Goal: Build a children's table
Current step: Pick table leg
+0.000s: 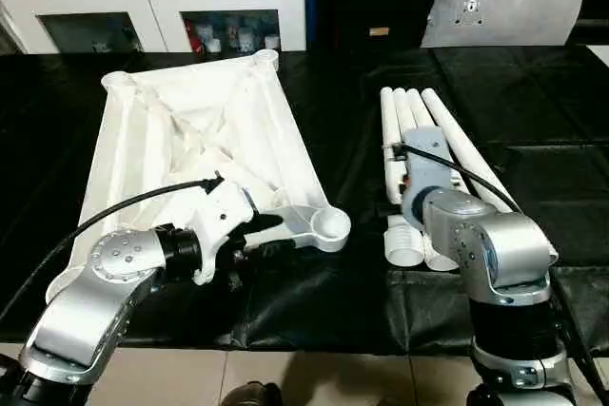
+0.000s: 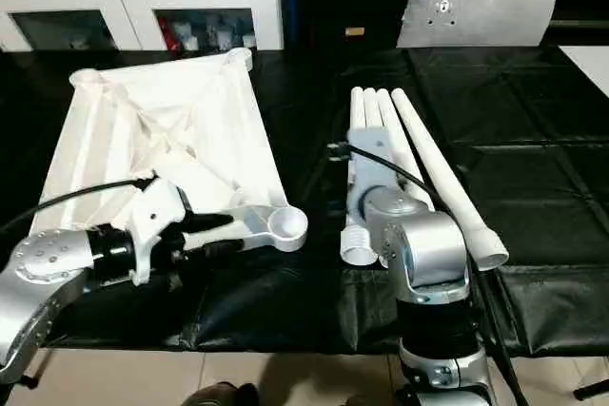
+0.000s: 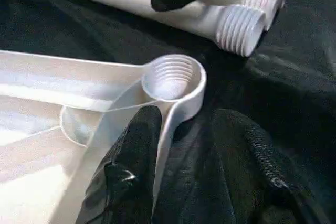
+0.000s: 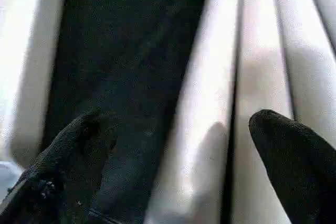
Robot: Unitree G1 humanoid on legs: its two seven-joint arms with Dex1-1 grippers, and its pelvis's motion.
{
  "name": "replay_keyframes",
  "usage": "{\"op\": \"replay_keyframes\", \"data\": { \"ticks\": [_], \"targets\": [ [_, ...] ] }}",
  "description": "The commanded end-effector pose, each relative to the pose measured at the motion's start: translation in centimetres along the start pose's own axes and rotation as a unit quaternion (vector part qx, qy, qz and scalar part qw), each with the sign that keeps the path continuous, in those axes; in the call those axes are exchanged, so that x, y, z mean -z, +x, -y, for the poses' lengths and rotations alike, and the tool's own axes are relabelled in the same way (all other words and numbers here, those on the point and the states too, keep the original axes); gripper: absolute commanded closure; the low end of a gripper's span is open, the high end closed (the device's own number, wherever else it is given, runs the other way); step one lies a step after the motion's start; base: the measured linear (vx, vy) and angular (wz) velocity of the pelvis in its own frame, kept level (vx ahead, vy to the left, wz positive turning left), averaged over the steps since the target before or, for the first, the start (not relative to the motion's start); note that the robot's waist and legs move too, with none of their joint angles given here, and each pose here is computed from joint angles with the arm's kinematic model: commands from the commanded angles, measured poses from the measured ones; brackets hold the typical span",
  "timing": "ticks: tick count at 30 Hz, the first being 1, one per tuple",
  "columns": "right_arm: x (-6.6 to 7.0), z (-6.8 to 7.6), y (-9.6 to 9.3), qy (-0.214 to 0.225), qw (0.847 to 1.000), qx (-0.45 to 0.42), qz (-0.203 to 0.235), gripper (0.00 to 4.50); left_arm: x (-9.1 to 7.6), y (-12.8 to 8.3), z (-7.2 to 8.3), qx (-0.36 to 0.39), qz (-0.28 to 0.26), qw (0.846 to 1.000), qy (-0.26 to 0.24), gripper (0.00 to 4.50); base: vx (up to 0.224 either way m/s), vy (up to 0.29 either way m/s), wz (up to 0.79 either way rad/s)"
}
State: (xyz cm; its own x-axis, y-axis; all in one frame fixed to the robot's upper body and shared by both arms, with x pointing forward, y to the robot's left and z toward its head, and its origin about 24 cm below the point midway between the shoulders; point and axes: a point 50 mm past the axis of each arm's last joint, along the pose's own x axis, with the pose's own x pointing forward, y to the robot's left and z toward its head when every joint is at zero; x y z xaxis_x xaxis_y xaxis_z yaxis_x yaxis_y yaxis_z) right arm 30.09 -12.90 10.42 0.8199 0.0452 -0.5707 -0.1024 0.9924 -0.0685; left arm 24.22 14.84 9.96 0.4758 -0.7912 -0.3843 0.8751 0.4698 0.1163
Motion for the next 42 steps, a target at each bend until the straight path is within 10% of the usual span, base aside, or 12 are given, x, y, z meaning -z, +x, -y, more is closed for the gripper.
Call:
{"op": "replay_keyframes", "data": {
  "ticks": [1, 25, 42],
  "targets": [
    [0.3, -0.3, -0.1, 0.001, 1.000, -0.005, -0.016, 0.00, -0.3, -0.2, 0.1, 0.001, -0.003, 1.000, 0.007, 2.59, 0.000, 0.000, 0.00],
    [2.9, -1.8, 2.2, 0.059, 0.983, -0.136, -0.105, 0.00, 0.0, 0.3, 0.0, -0.005, -0.012, 1.000, -0.003, 2.59, 0.000, 0.000, 0.00],
    [1.6, 0.5, 3.2, 0.069, 0.988, -0.101, -0.090, 1.61, -0.3, 0.8, -0.1, 0.000, -0.008, 1.000, -0.001, 2.51, 0.000, 0.000, 0.00]
  ]
}}
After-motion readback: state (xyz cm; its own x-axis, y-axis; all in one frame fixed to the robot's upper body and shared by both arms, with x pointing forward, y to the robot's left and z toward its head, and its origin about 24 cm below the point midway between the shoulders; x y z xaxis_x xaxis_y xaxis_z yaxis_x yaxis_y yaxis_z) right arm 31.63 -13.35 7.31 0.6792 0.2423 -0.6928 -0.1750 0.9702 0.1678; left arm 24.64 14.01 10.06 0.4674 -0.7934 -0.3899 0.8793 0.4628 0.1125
